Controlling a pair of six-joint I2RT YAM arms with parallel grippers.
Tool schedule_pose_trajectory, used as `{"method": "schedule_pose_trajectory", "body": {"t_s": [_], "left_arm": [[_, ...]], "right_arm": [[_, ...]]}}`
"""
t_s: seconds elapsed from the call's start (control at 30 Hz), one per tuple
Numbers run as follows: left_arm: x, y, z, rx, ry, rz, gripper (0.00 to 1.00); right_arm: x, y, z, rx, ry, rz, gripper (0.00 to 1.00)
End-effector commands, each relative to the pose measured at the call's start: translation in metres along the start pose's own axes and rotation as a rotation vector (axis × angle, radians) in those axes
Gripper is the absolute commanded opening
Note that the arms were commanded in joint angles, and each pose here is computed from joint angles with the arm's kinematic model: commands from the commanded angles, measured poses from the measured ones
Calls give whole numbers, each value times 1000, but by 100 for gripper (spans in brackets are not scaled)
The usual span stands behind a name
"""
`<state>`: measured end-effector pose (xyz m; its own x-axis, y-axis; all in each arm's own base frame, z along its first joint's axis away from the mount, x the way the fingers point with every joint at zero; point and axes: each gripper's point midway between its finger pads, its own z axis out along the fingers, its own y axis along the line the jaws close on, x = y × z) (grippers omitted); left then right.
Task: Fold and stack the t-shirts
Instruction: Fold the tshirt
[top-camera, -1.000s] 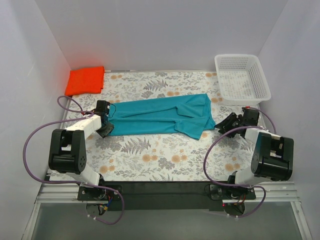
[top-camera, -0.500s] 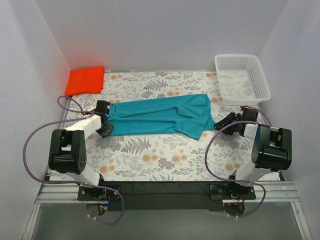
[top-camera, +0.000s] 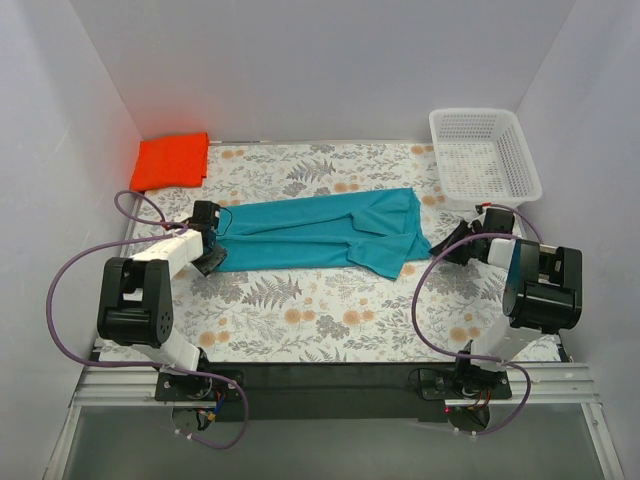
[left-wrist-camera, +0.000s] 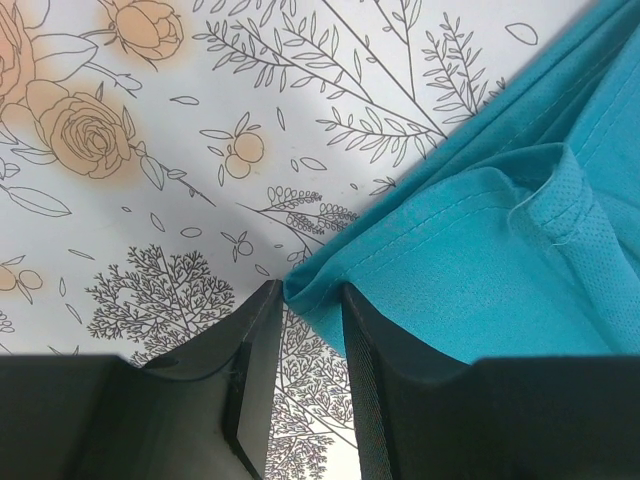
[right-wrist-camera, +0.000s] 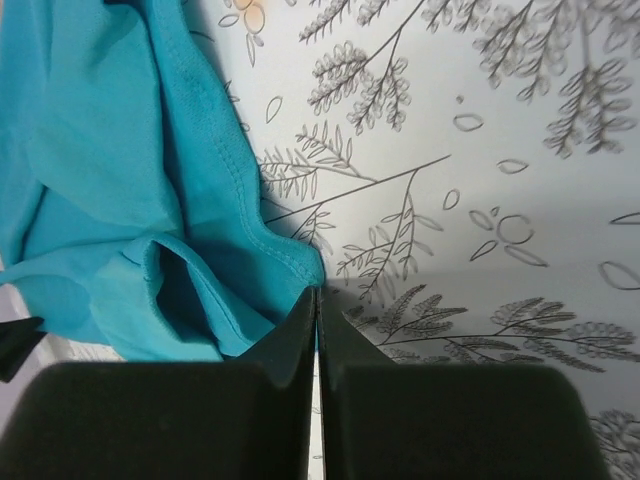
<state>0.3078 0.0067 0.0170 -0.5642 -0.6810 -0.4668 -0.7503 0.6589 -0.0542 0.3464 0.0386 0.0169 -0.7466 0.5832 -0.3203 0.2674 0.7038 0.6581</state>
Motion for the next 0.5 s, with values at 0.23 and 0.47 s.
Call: {"method": "schedule_pose_trajectory", "body": {"t_s": [0.23, 0.47], "left_arm": [[10, 32, 14, -147, 14, 59, 29], [5, 21, 6, -89, 10, 49, 42]], "right_arm": [[-19, -36, -6, 220, 36, -182, 1], [-21, -20, -16, 182, 29, -241, 24]]}}
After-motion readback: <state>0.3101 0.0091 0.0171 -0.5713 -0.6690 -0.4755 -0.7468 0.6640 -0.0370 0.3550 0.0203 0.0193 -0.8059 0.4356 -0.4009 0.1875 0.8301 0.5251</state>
